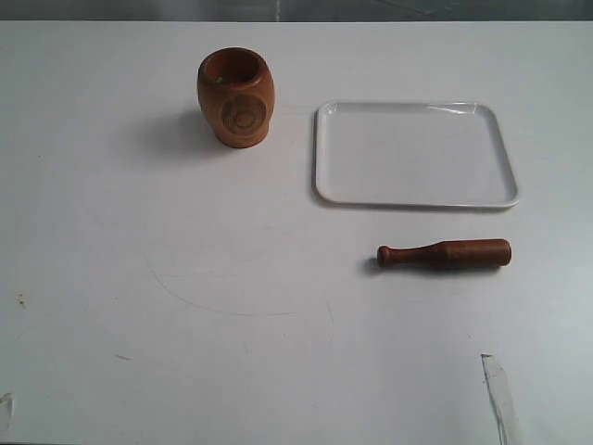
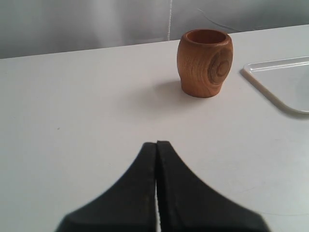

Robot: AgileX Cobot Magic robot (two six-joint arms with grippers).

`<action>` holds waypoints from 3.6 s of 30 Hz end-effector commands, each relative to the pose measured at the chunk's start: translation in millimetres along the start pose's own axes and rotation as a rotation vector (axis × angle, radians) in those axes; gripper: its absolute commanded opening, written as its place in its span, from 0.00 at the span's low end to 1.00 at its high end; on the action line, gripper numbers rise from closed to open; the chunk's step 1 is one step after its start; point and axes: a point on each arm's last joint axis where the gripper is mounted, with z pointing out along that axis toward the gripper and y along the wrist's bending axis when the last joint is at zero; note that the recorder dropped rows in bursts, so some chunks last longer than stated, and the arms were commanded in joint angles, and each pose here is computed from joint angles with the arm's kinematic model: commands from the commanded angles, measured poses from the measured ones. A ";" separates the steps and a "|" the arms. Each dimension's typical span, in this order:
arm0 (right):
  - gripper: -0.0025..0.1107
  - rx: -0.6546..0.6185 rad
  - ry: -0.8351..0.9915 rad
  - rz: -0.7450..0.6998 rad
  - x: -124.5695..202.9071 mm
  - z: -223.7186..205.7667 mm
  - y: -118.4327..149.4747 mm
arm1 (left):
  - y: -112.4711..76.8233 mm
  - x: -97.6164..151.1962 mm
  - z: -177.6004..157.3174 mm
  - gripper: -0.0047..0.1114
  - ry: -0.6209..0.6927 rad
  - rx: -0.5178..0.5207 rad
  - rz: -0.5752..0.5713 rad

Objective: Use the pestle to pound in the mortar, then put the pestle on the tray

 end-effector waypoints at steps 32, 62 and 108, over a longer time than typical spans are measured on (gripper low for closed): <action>0.02 -1.069 0.901 -0.801 168.3 212.0 147.0 | -0.6 -0.4 0.0 0.04 -0.007 0.008 -0.012; 0.45 -1.050 1.028 -0.761 222.2 238.3 160.3 | -0.6 -0.4 0.0 0.04 -0.007 0.008 -0.012; 0.02 -0.703 0.011 0.009 27.1 286.4 170.8 | -0.6 -0.4 0.0 0.04 -0.007 0.008 -0.012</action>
